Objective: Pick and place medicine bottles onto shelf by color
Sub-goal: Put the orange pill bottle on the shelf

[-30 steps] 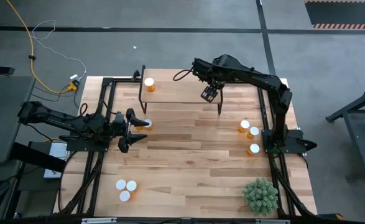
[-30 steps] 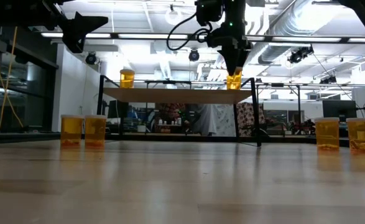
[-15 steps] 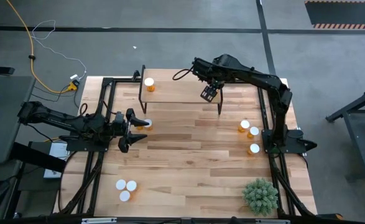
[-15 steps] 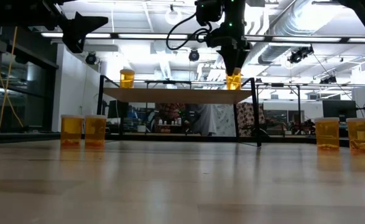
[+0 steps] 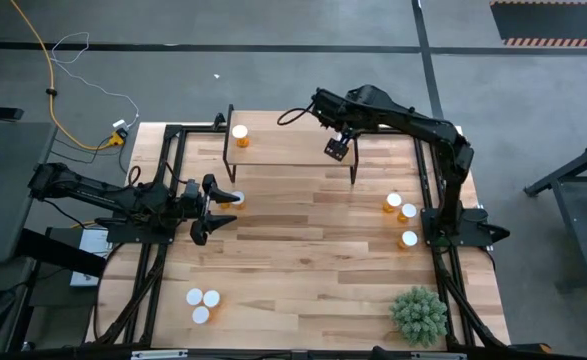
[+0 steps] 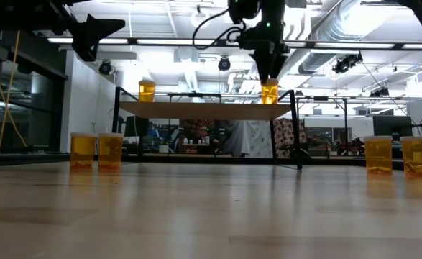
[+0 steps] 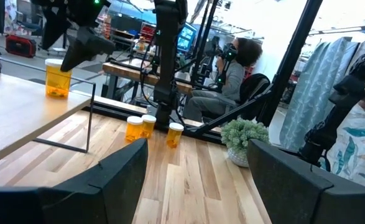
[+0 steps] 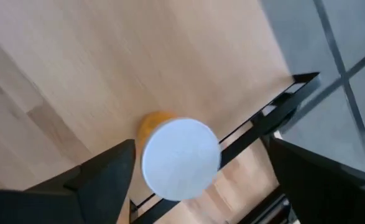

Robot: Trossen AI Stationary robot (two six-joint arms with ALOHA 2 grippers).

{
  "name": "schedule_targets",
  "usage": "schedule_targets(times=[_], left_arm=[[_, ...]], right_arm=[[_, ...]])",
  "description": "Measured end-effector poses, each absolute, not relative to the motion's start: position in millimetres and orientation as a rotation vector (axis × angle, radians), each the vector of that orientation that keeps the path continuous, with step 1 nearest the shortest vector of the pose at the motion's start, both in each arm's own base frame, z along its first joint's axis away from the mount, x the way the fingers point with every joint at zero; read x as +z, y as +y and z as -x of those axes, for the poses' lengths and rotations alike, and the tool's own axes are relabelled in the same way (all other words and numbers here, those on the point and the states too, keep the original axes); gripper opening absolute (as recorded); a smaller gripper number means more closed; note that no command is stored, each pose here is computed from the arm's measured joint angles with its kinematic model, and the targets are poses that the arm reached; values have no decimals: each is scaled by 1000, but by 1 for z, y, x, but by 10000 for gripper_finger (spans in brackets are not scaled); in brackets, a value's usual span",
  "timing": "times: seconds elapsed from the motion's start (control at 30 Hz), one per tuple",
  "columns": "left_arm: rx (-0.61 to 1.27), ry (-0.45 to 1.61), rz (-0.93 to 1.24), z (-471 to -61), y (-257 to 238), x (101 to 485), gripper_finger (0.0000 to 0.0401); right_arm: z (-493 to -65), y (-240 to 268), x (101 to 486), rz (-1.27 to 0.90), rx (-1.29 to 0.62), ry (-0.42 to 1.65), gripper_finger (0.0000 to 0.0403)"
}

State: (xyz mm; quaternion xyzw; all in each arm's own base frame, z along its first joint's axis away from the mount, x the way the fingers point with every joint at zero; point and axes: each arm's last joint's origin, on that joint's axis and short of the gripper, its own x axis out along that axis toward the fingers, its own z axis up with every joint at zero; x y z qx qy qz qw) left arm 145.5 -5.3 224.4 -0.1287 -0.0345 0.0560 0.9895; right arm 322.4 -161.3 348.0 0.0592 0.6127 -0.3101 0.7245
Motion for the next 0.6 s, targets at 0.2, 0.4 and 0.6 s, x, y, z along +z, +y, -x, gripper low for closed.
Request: schedule_targets(times=[0.2,0.4,0.6], left_arm=[[124,-70,263,-145,-5,224,266],[124,-69,264,-145,-5,224,266],[125,-65,232,-146,-5,224,266]], right_arm=[[-301,-150,389,-111,-664,1133,366],[-254,-120,400,-126,-525,836,366],[-196,-73,358,-157,-396,479,366]])
